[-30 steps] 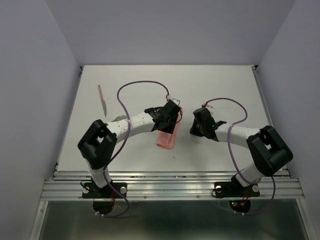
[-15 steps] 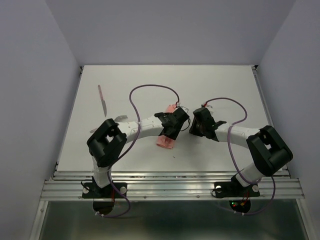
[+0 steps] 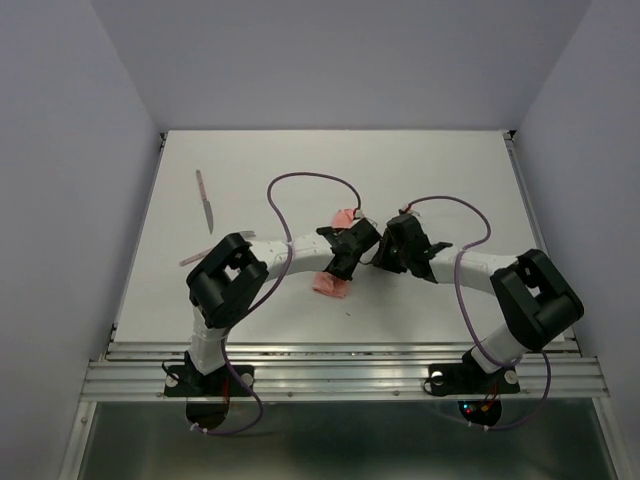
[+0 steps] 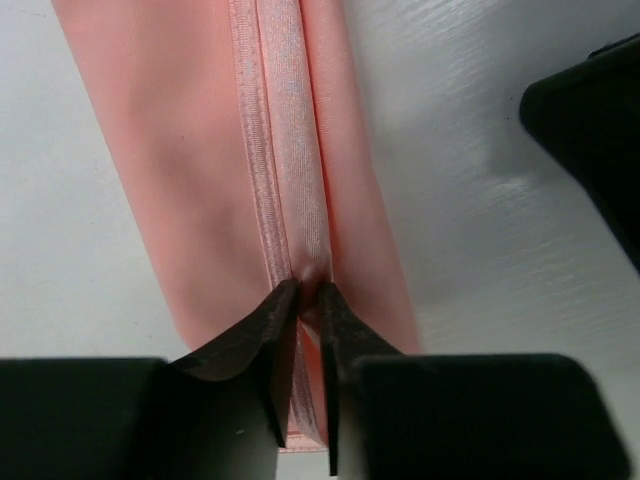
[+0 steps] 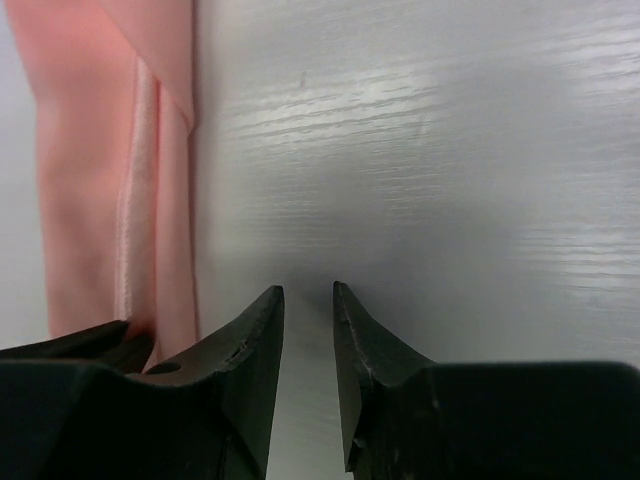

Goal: Fold the napkin into a case and place the utensils inside
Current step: Smooth out the smaller rectangle-folded napkin at the center of the board.

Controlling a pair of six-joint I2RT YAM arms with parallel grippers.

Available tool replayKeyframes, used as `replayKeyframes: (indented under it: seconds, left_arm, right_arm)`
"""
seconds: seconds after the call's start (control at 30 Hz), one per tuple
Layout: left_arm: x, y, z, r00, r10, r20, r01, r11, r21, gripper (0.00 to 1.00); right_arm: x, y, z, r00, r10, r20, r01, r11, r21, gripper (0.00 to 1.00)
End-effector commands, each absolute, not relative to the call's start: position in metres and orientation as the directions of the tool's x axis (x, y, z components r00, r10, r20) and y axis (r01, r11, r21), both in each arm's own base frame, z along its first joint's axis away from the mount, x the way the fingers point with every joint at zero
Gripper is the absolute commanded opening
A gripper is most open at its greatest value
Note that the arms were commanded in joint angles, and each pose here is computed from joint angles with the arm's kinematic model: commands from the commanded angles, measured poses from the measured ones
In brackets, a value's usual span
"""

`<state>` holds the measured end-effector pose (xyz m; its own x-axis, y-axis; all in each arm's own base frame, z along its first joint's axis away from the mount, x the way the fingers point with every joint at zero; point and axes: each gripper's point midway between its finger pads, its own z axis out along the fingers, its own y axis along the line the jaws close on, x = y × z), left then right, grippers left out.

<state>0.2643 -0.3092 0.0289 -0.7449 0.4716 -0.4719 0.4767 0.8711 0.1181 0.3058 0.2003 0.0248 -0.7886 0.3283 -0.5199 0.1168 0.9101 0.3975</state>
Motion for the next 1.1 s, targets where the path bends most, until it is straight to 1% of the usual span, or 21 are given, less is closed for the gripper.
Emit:
replayKeyframes:
  seconds: [0.0, 0.07, 0.1, 0.13, 0.17, 0.33, 0.5, 0.57, 0.7, 0.8, 0.83, 0.9, 1.07]
  left_arm:
    - [0.271, -0.315, 0.036, -0.731, 0.473, -0.491, 0.477, 0.87, 0.127, 0.2]
    - [0.27, -0.315, 0.035, -0.733, 0.471, -0.49, 0.475, 0.871, 0.126, 0.13]
    - [0.27, -0.315, 0.035, -0.733, 0.471, -0.49, 0.475, 0.871, 0.126, 0.06]
    - [0.27, -0.316, 0.035, -0.733, 0.47, -0.492, 0.475, 0.871, 0.124, 0.02]
    - [0.271, -0.316, 0.036, -0.733, 0.467, -0.495, 0.475, 0.872, 0.12, 0.0]
    - [0.274, -0.322, 0.045, -0.728, 0.45, -0.517, 0.479, 0.874, 0.086, 0.0]
    - [0.277, -0.323, 0.051, -0.733, 0.42, -0.535, 0.471, 0.881, 0.047, 0.0]
    - [0.278, -0.323, 0.055, -0.735, 0.409, -0.541, 0.468, 0.883, 0.032, 0.0]
    - [0.279, -0.322, 0.059, -0.739, 0.389, -0.55, 0.465, 0.885, 0.001, 0.0]
    - [0.28, -0.323, 0.063, -0.739, 0.375, -0.559, 0.464, 0.886, -0.02, 0.0]
    - [0.28, -0.325, 0.066, -0.74, 0.37, -0.562, 0.466, 0.884, -0.032, 0.0]
    - [0.279, -0.328, 0.069, -0.743, 0.361, -0.564, 0.471, 0.88, -0.058, 0.0]
    - [0.274, -0.34, 0.072, -0.758, 0.341, -0.555, 0.5, 0.851, -0.161, 0.0]
  right_arm:
    - [0.282, 0.223, 0.013, -0.85, 0.338, -0.403, 0.091, 0.849, 0.52, 0.33]
    - [0.283, 0.23, 0.017, -0.848, 0.344, -0.404, 0.071, 0.828, 0.556, 0.33]
    - [0.279, 0.233, 0.018, -0.856, 0.338, -0.392, 0.061, 0.818, 0.571, 0.34]
    - [0.279, 0.234, 0.019, -0.857, 0.337, -0.39, 0.056, 0.813, 0.58, 0.35]
    - [0.279, 0.236, 0.02, -0.857, 0.336, -0.39, 0.048, 0.807, 0.589, 0.36]
    - [0.272, 0.245, 0.019, -0.874, 0.32, -0.366, 0.03, 0.787, 0.617, 0.41]
    - [0.266, 0.254, 0.008, -0.9, 0.312, -0.306, 0.046, 0.764, 0.644, 0.41]
    - [0.266, 0.256, 0.005, -0.902, 0.315, -0.295, 0.051, 0.757, 0.651, 0.39]
    - [0.264, 0.258, 0.002, -0.904, 0.311, -0.293, 0.05, 0.758, 0.65, 0.32]
    - [0.266, 0.259, 0.003, -0.903, 0.31, -0.298, 0.044, 0.757, 0.652, 0.22]
    - [0.265, 0.259, 0.003, -0.903, 0.311, -0.297, 0.046, 0.757, 0.652, 0.16]
    - [0.267, 0.26, 0.005, -0.901, 0.312, -0.302, 0.043, 0.755, 0.655, 0.09]
    - [0.27, 0.261, 0.007, -0.899, 0.314, -0.306, 0.038, 0.752, 0.658, 0.02]
